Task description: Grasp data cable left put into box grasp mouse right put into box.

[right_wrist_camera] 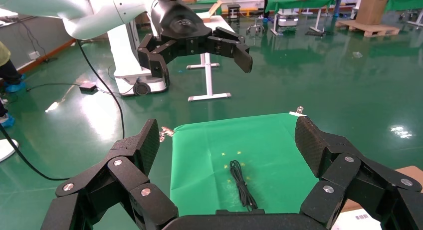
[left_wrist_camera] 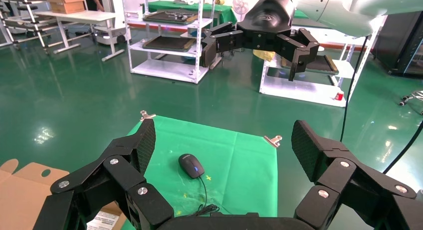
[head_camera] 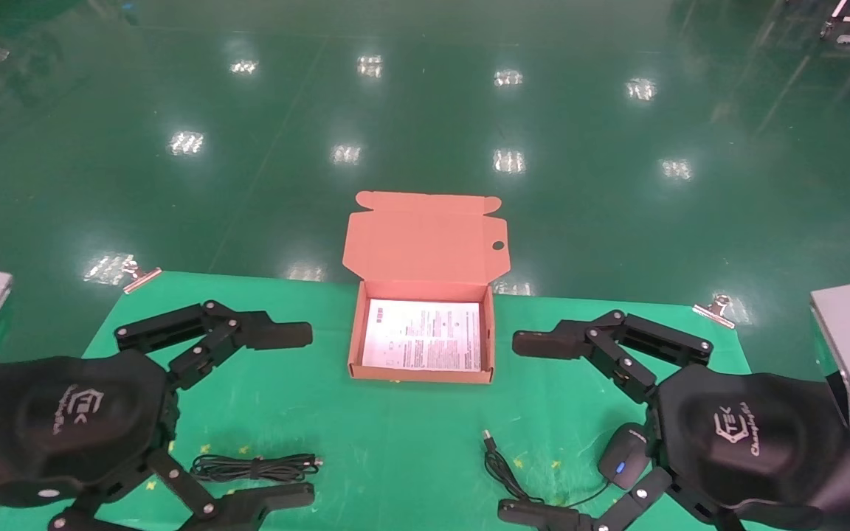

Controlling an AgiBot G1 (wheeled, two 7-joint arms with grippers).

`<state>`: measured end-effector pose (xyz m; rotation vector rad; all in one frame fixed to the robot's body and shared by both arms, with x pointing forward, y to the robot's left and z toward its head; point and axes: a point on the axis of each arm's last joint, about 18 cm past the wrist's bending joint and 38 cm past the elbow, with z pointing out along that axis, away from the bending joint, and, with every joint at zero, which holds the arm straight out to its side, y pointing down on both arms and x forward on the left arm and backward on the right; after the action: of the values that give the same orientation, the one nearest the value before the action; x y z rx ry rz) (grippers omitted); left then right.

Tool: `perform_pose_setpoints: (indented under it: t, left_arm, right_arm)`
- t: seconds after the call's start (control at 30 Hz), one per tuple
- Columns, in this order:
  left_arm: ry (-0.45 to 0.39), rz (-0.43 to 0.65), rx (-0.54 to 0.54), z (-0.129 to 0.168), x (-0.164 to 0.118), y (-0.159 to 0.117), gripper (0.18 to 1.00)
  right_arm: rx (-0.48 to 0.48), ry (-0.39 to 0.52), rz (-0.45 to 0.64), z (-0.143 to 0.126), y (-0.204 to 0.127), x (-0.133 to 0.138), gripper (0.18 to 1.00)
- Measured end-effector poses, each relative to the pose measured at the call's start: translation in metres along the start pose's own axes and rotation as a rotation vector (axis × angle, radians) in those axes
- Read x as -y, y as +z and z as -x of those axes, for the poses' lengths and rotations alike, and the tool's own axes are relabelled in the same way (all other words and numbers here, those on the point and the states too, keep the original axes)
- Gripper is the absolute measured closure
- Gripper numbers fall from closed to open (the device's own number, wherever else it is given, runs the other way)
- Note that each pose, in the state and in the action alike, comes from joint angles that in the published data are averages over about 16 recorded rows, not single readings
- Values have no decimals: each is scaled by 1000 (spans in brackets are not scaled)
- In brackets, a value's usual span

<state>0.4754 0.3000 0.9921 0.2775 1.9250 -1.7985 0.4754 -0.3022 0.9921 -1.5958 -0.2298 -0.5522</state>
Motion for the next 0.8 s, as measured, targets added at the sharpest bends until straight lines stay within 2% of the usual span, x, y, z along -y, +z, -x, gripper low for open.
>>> perform_pose_setpoints:
  t: [0.23,0.43,0.6,0.8]
  left_arm:
    - [1,12,-2,0,-1,0,184]
    - [-7,78,-15,2,-6,2,184]
    - [-26,193,-43,4,-17,7,184]
    - [-29,421,-89,13,-37,17,184]
  right_arm:
    - [0,-8,10,0,-1,0,178]
    - [7,-59,84,0,-2,-3,178]
    - [30,-167,222,-4,-1,-10,178]
    - [100,-374,475,-19,3,-29,178]
